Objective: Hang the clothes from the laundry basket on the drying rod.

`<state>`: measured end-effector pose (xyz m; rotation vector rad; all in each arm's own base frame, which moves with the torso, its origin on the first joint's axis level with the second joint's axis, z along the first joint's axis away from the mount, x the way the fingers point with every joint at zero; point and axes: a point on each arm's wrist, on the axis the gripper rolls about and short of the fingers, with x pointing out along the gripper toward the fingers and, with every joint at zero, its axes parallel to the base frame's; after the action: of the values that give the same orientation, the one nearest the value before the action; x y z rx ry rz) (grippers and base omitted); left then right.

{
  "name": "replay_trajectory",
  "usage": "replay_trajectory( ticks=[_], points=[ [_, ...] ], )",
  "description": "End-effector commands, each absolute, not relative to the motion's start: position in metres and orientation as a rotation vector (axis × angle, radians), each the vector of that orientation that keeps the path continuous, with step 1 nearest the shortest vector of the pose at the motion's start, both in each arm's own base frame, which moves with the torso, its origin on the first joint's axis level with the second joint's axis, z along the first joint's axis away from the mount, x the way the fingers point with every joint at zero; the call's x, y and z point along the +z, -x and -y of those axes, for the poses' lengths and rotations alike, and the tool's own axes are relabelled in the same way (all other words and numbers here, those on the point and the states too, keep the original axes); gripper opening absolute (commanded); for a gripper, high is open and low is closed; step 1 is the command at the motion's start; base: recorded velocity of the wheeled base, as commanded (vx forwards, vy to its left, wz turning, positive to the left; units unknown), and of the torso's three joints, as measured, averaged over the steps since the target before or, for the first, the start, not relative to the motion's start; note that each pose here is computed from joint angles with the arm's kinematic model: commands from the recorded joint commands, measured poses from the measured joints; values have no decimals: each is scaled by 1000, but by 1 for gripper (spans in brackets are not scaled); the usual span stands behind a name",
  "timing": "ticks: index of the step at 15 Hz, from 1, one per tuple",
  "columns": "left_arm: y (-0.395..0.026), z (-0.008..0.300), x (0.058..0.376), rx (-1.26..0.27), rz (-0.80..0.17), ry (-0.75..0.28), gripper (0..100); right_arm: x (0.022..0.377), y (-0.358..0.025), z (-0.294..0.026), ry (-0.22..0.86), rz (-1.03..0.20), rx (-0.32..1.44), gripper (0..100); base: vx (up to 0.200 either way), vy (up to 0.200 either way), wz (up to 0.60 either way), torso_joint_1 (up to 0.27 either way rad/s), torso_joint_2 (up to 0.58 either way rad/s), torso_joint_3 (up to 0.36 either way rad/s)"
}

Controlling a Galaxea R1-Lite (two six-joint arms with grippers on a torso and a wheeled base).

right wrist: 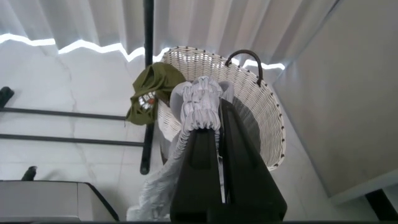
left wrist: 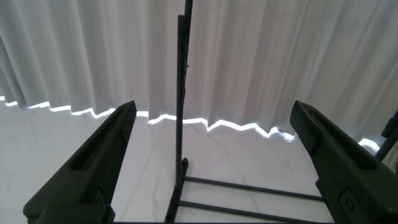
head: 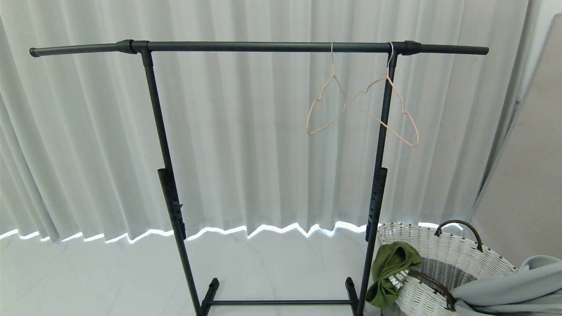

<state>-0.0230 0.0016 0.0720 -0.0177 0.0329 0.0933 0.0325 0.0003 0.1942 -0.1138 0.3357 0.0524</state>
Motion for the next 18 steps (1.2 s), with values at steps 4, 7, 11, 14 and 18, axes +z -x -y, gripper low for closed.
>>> replay_trajectory(
  ticks=[4,7,11,14,18],
  points=[
    [23,-2,72,94,-33,17,100,194,-32,0,114,-331,53,0,0,200,0,2,5,4],
    [23,-2,72,94,-34,17,100,193,-35,0,113,-347,54,0,0,67,0,-1,1,1],
    [23,-1,72,81,-35,-42,100,186,-35,-2,107,-364,137,0,0,0,0,0,0,0],
    [23,-1,72,74,-37,-82,100,189,-35,-6,111,-341,271,0,0,0,0,0,0,0],
    [23,-1,72,74,-37,-84,100,195,-43,-13,130,-296,393,0,0,0,0,0,0,0]
  ],
)
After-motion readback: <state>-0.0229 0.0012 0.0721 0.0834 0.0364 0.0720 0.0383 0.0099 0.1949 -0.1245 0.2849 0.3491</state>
